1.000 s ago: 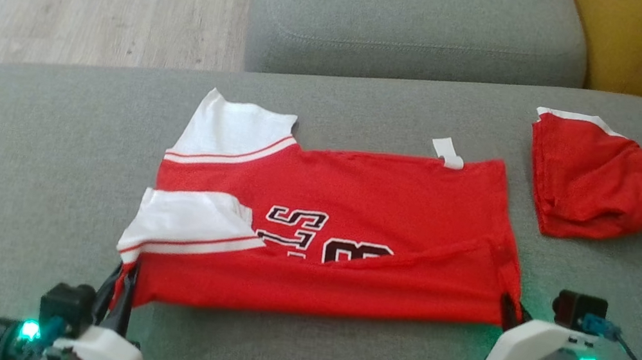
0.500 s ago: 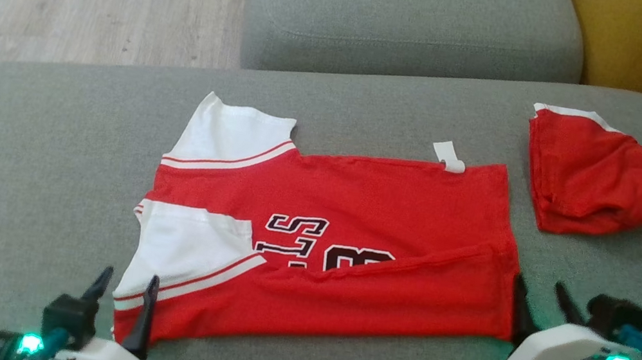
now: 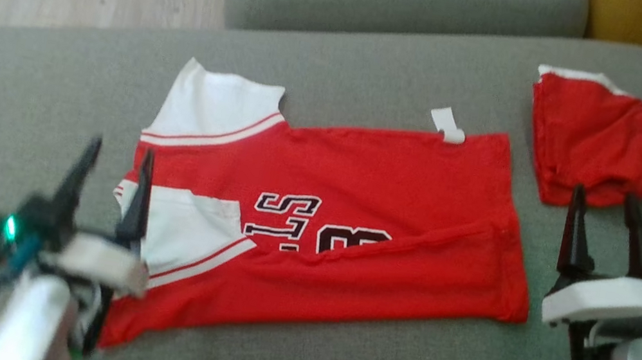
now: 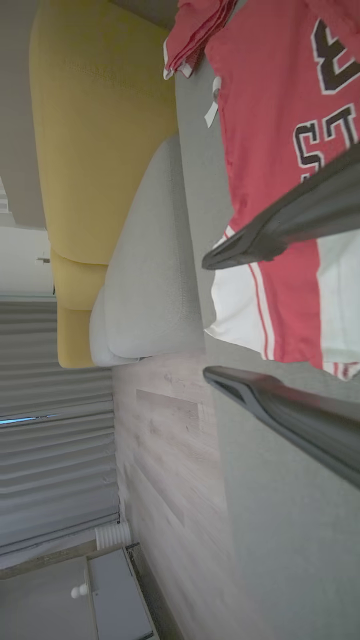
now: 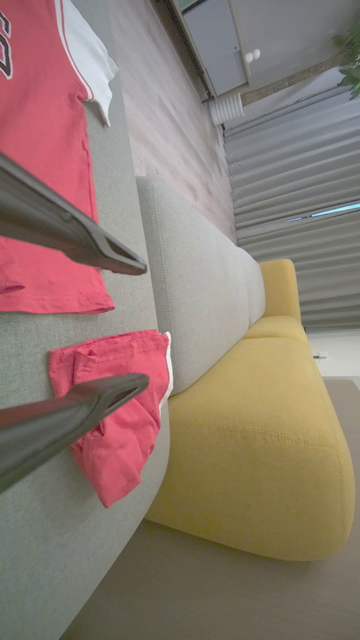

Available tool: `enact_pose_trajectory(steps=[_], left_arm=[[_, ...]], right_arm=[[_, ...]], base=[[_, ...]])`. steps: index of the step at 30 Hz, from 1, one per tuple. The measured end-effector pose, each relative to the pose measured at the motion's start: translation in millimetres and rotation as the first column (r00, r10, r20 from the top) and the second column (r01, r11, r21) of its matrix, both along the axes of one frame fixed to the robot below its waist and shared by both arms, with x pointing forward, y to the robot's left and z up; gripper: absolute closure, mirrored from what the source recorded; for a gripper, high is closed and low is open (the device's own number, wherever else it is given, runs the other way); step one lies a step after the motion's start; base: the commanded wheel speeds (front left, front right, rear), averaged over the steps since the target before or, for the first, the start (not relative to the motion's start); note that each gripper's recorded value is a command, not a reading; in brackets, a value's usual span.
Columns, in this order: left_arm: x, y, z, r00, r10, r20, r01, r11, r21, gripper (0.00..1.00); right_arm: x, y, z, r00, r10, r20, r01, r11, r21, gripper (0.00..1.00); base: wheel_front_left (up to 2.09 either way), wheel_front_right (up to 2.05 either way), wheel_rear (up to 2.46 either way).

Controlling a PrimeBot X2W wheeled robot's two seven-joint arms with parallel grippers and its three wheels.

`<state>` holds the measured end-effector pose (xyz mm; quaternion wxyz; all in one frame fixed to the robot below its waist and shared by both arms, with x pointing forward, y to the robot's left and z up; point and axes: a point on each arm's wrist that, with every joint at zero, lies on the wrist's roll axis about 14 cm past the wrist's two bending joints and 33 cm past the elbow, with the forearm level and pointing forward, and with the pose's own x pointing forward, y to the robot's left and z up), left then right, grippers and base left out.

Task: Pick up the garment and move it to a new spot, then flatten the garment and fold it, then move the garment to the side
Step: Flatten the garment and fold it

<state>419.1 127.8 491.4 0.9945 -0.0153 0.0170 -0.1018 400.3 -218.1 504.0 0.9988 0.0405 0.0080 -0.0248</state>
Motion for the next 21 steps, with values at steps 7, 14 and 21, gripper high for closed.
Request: enact_pose_trajectory(steps=[7,14,21], left_arm=[[86.8,-7.3,20.9,0.992,-0.12,-0.04,0.124,0.986,0.108,0.0],[152.1,-1.1,-23.2,0.947,-0.128,-0.293,0.2,0.953,0.229,0.0],[173.6,-14.1,-83.7,0.853,-0.151,-0.499,0.311,0.915,0.255,0.0]], right_arm=[[50.1,3.9,18.6,0.999,0.023,0.04,-0.022,1.0,-0.019,0.0],[93.8,9.2,19.1,0.998,0.057,0.038,-0.055,0.997,-0.045,0.0],[111.6,0.0,-1.5,0.999,0.049,-0.006,-0.05,0.996,-0.07,0.0]], base=[[0.0,0.0,0.0],[0.0,0.0,0.0],[0.0,0.0,0.0]])
